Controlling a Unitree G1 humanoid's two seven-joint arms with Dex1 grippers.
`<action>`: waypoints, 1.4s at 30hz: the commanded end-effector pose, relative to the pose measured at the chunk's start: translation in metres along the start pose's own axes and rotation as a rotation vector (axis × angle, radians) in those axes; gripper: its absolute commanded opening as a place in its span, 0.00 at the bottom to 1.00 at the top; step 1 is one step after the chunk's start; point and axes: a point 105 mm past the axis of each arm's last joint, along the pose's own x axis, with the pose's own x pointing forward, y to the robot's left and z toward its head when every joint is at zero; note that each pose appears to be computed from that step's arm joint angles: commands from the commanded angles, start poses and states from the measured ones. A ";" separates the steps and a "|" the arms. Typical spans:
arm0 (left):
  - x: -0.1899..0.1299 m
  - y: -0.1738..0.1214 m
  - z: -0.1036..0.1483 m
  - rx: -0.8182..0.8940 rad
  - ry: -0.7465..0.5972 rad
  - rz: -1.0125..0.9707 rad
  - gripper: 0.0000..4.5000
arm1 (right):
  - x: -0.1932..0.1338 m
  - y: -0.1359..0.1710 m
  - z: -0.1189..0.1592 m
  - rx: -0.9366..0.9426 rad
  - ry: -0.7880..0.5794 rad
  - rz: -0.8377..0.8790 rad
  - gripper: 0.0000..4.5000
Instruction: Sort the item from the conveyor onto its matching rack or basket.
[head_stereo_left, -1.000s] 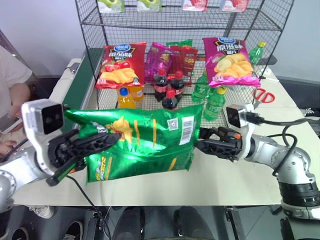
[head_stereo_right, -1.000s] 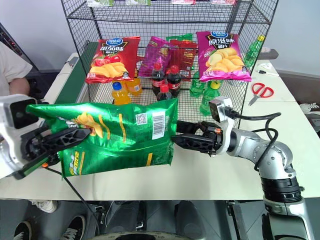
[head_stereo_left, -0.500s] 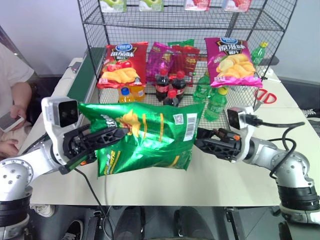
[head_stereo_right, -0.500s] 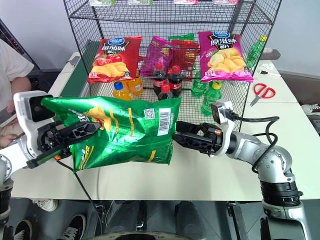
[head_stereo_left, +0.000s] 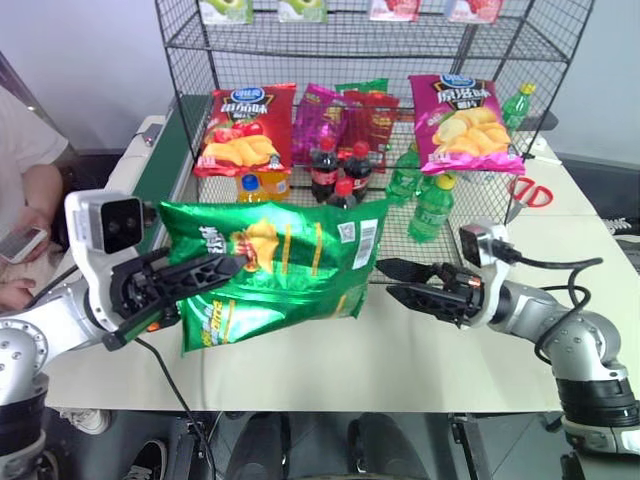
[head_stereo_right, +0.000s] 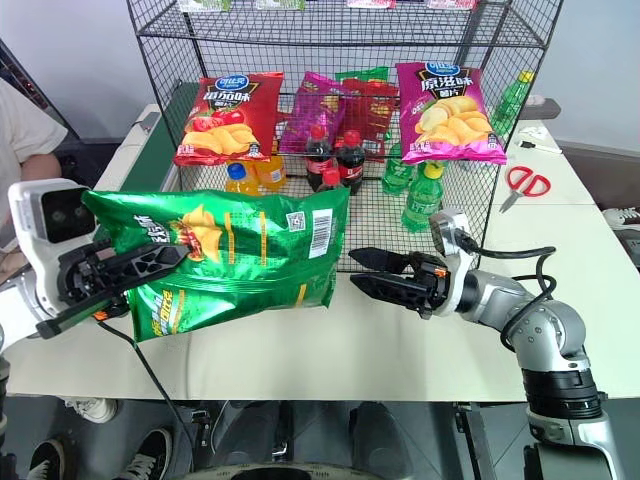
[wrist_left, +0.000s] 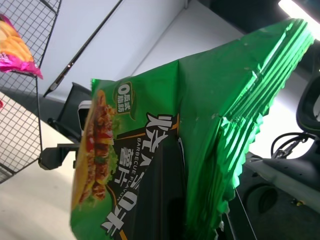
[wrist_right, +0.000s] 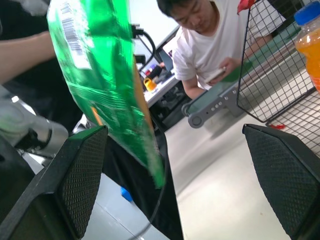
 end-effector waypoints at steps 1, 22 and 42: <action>0.003 -0.005 0.002 0.010 -0.001 -0.040 0.02 | 0.010 0.024 0.016 -0.013 -0.040 0.123 1.00; 0.007 0.006 -0.004 -0.034 -0.029 -0.087 0.02 | 0.039 0.037 0.002 0.020 0.018 0.253 1.00; -0.008 0.032 -0.011 -0.044 -0.078 -0.039 0.02 | 0.051 0.045 -0.009 0.035 0.126 0.291 1.00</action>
